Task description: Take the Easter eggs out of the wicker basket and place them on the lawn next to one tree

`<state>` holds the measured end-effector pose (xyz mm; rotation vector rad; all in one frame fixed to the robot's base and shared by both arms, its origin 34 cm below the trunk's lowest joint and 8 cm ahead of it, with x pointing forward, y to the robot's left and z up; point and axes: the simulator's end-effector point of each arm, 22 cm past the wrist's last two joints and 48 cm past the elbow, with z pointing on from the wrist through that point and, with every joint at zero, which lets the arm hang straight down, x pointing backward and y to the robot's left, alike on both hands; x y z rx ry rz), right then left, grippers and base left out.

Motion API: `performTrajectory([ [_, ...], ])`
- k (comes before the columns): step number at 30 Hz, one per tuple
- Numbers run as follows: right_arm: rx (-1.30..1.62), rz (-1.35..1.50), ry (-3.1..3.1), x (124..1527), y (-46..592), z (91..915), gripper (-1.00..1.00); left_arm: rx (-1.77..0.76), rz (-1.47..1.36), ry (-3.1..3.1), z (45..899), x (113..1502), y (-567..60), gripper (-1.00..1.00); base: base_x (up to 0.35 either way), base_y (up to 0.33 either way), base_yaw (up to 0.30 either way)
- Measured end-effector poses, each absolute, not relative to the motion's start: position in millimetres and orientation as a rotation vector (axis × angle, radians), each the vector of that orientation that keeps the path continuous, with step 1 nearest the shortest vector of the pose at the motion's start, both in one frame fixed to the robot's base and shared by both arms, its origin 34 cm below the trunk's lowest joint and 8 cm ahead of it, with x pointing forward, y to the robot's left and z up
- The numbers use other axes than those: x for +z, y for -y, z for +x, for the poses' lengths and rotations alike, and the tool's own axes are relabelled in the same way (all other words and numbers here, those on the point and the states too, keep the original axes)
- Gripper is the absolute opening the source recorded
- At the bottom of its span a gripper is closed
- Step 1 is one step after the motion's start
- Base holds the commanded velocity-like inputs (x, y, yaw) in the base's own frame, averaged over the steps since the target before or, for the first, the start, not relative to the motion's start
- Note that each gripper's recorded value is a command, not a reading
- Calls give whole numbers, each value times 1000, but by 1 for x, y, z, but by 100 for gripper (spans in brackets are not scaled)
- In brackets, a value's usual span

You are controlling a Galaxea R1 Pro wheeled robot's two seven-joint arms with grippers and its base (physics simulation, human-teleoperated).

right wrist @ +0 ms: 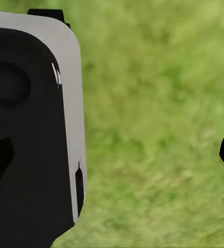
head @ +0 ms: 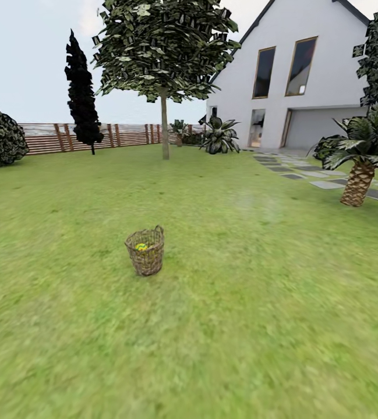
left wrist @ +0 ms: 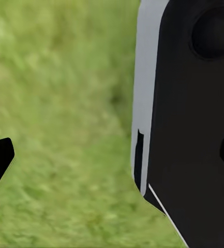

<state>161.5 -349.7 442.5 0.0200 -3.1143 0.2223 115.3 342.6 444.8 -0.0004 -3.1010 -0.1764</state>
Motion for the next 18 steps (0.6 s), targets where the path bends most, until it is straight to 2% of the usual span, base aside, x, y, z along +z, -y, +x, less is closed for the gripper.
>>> performTrajectory([
  [18, 216, 20, 3143, 442, 346, 176, 100, -178, -2, 3113, 121, 445, -344, 100, 336, 0, 256],
])
